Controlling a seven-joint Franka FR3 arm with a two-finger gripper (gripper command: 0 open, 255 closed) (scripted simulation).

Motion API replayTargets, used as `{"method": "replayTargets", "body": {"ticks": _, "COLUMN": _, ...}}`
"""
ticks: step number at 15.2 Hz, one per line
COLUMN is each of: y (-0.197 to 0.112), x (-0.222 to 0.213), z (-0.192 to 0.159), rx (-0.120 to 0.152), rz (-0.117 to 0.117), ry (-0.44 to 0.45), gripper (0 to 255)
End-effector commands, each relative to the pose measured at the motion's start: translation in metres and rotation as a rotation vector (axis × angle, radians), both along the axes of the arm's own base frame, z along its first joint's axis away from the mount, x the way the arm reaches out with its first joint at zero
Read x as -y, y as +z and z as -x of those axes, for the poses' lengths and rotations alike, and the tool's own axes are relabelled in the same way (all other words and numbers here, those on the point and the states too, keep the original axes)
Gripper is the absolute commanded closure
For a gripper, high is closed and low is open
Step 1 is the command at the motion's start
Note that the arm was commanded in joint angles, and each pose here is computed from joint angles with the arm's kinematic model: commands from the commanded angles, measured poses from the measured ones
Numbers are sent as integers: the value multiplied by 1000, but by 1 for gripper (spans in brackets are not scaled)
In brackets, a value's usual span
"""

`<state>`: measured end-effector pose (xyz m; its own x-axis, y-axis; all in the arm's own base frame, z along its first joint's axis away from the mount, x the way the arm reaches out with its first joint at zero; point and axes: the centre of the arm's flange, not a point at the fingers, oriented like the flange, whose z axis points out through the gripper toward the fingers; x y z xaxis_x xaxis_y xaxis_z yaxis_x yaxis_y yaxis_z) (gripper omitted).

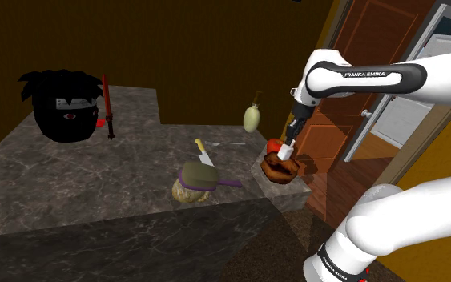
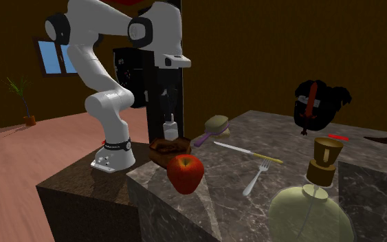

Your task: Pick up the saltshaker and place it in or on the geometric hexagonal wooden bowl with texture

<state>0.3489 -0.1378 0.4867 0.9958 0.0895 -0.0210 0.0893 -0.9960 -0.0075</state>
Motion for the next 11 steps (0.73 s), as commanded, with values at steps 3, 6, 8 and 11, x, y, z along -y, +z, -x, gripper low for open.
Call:
{"method": "replayTargets", "body": {"ticks": 3, "y": -14, "x": 0, "z": 1, "rx": 1, "rz": 0, "ry": 0, "gripper": 255}}
{"method": "replayTargets", "body": {"ticks": 6, "y": -14, "x": 0, "z": 1, "rx": 1, "rz": 0, "ry": 0, "gripper": 255}}
{"method": "replayTargets", "body": {"ticks": 8, "y": -14, "x": 0, "z": 1, "rx": 1, "rz": 0, "ry": 0, "gripper": 255}}
{"method": "replayTargets", "body": {"ticks": 11, "y": -14, "x": 0, "z": 1, "rx": 1, "rz": 0, "ry": 0, "gripper": 0}}
